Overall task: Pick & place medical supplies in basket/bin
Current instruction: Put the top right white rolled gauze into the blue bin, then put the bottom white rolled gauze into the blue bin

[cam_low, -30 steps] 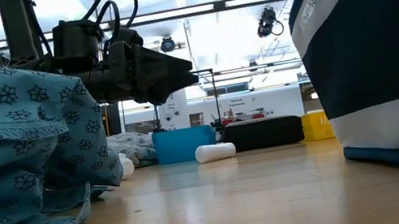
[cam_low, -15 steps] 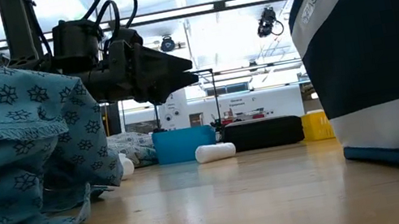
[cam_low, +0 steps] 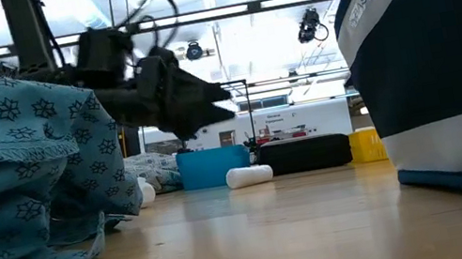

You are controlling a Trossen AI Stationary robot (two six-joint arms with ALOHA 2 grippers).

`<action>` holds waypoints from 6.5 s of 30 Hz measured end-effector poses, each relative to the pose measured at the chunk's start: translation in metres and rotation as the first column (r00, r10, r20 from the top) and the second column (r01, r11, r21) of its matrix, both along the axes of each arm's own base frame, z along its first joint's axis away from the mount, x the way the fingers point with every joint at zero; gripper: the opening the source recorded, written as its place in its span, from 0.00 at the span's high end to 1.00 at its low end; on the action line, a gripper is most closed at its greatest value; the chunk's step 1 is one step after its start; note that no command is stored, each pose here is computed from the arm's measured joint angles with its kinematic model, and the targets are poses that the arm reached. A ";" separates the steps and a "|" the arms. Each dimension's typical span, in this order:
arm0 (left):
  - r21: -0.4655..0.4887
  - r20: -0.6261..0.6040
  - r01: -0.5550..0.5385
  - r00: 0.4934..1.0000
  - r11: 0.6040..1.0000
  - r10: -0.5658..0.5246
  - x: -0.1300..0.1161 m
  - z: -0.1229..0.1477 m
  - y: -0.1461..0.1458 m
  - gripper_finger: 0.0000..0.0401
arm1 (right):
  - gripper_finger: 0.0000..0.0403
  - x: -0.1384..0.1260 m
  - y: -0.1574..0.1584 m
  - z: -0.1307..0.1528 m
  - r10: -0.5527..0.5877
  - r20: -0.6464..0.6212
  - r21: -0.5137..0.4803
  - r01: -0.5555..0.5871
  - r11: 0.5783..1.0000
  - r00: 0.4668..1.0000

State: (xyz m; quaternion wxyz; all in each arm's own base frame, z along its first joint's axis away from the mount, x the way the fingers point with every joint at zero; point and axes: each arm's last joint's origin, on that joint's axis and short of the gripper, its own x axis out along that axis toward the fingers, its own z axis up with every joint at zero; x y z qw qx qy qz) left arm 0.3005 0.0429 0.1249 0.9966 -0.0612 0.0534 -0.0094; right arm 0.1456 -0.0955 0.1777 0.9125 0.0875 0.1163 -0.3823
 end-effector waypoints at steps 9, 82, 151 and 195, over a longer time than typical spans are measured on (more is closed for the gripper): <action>0.000 -0.316 -0.078 0.946 0.997 0.074 0.040 0.003 0.002 0.10 | 0.51 0.016 0.023 0.017 0.155 0.095 -0.148 -0.140 0.979 0.983; -0.005 0.070 -0.168 0.983 0.986 0.168 0.025 0.012 0.027 0.89 | 0.51 0.022 0.044 0.010 0.165 -0.011 -0.172 -0.164 0.971 0.986; 0.288 -0.440 0.036 0.893 0.957 0.099 -0.038 0.074 -0.008 0.36 | 0.51 0.022 0.045 0.008 0.186 -0.034 -0.152 -0.189 0.970 0.982; 0.348 -0.833 0.299 0.534 0.889 0.146 -0.051 0.007 -0.050 0.79 | 0.51 0.022 0.045 0.006 0.203 -0.035 -0.137 -0.206 0.969 0.979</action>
